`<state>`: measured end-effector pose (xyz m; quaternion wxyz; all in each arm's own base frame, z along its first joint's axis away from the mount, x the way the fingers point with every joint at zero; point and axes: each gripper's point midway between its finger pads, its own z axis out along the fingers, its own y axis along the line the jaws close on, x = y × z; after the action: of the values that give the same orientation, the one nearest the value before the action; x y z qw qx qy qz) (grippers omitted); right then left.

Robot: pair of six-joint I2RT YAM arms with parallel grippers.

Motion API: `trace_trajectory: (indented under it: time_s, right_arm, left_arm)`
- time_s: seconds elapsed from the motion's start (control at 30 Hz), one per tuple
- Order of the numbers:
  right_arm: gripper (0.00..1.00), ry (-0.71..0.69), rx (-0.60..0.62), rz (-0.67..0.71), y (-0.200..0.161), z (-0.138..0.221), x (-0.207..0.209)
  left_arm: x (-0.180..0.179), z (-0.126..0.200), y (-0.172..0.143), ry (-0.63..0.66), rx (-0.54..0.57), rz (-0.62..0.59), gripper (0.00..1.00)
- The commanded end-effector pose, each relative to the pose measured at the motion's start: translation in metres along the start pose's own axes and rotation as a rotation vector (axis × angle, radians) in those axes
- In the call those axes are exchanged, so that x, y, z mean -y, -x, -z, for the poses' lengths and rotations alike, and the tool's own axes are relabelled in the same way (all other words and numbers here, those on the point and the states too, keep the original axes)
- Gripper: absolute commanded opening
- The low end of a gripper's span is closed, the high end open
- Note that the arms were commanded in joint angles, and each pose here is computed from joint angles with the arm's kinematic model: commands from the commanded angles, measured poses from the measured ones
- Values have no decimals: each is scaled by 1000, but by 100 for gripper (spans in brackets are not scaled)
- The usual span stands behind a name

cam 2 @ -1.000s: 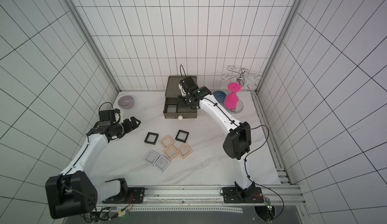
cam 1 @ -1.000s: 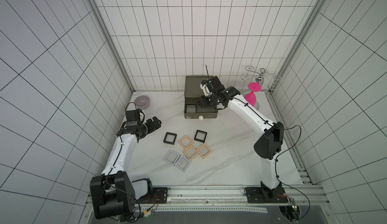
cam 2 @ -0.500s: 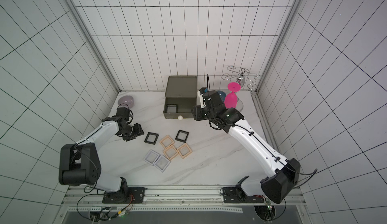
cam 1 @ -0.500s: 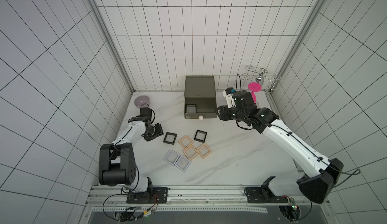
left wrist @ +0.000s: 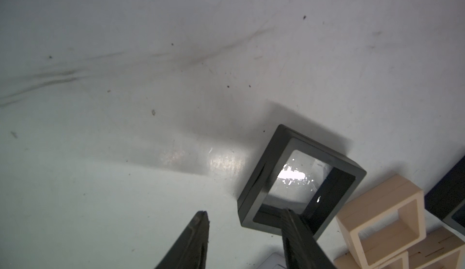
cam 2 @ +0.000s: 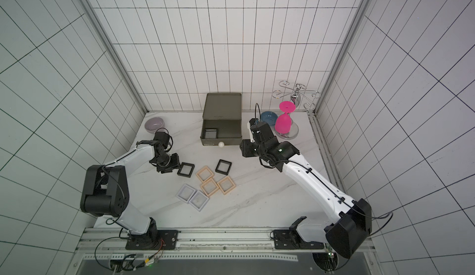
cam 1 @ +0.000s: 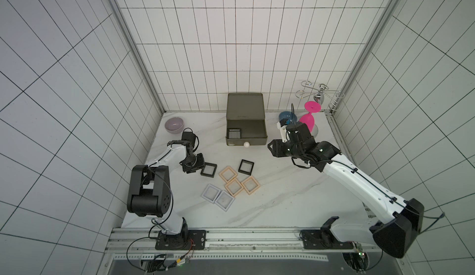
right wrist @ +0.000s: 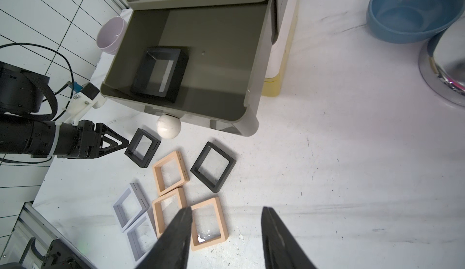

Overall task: Place the brooch boxes into the drawer by color
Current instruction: Pick up the brooch box from the center of the board.

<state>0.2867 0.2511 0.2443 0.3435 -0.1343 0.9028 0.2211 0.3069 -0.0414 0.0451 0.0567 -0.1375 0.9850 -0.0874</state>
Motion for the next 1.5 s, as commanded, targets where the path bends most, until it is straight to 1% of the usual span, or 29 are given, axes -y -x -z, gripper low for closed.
trace_trajectory:
  time_s: [0.0,0.13,0.23,0.33,0.37,0.4,0.57,0.73,0.9,0.93,0.97,1.03,1.13,1.23,1.3,1.33,1.47]
  right_arm:
    - [49,-26,12,-19,-2,0,9]
    - [49,-22,15,-27,-1,0,8]
    - [48,-23,14,-27,-1,-1,8]
    - [49,-29,10,-28,-2,-2,9]
    - [48,-29,9,-29,-2,-2,9]
    - [48,-29,9,-30,-2,-2,9]
    - [48,-31,11,-42,-1,-1,10]
    - [48,-31,13,-40,0,0,9]
    - [48,-39,15,-44,0,0,10]
    - [48,-40,15,-42,0,0,10]
    - [48,-39,14,-44,1,0,10]
    - [48,-39,13,-45,1,-1,10]
    - [48,-37,10,-45,1,-1,9]
    - [48,-38,9,-44,0,-1,9]
    - [48,-39,11,-43,1,1,10]
    - [48,-39,10,-42,1,1,9]
    - [48,-12,3,-24,1,2,3]
  left_arm:
    - [3,-2,5,23,1,-22,50]
    - [7,-6,3,30,-11,-31,49]
    - [5,-9,2,42,-20,-29,40]
    - [5,-10,1,42,-28,-30,39]
    - [5,-10,1,39,-29,-28,34]
    - [6,-10,1,34,-30,-29,33]
    - [5,-10,0,38,-31,-29,33]
    - [9,-14,-4,23,-57,-40,33]
    - [6,-16,-5,43,-63,-43,31]
    - [5,-16,-6,45,-65,-45,29]
    - [5,-17,-7,44,-68,-45,24]
    - [4,-17,-7,52,-71,-46,23]
    - [3,-17,-7,59,-71,-47,12]
    - [2,-17,-8,61,-72,-47,9]
    - [1,-16,-7,68,-67,-48,1]
    - [1,-14,-6,72,-59,-49,0]
    - [1,-1,2,77,0,-55,0]
